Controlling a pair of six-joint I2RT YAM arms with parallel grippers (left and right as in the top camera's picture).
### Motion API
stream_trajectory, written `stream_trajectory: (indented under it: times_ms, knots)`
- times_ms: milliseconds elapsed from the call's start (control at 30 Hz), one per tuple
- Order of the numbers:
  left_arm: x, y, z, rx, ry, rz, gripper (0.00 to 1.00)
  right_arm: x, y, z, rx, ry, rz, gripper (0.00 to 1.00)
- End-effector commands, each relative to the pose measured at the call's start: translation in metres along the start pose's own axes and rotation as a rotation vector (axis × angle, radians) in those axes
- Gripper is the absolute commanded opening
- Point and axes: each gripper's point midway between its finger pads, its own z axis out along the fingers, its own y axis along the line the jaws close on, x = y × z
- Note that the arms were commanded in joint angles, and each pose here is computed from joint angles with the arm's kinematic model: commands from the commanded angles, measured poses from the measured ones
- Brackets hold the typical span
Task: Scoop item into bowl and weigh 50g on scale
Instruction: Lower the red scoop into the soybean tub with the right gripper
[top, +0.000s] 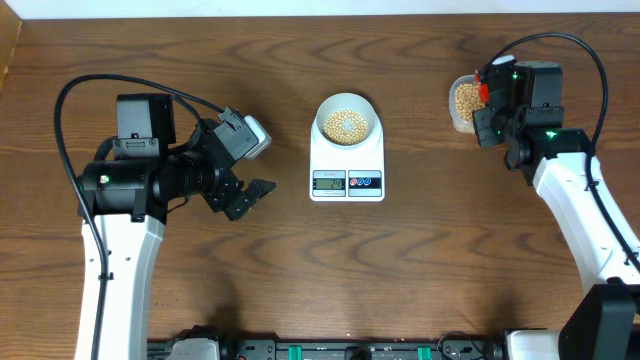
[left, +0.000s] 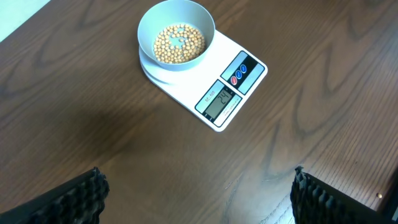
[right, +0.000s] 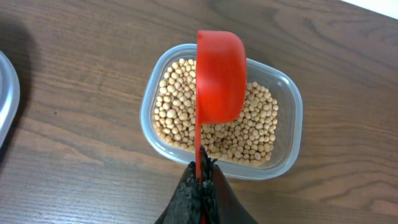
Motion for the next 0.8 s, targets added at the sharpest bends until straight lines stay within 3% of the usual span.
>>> stream_trajectory:
  times_ms: [0,400,767]
  knots:
    - [-0.001,0.003,-0.001,-0.007,0.003,-0.011,0.96,0.013,-0.015,0.012,0.069,0.057,0.001,0.01]
    - [-0.001,0.003,-0.002,-0.007,0.003,-0.011,0.96,0.038,-0.033,0.045,0.199,0.162,-0.054,0.01]
    - [-0.001,0.003,-0.002,-0.007,0.003,-0.011,0.96,0.030,-0.039,0.033,0.290,0.165,-0.144,0.01]
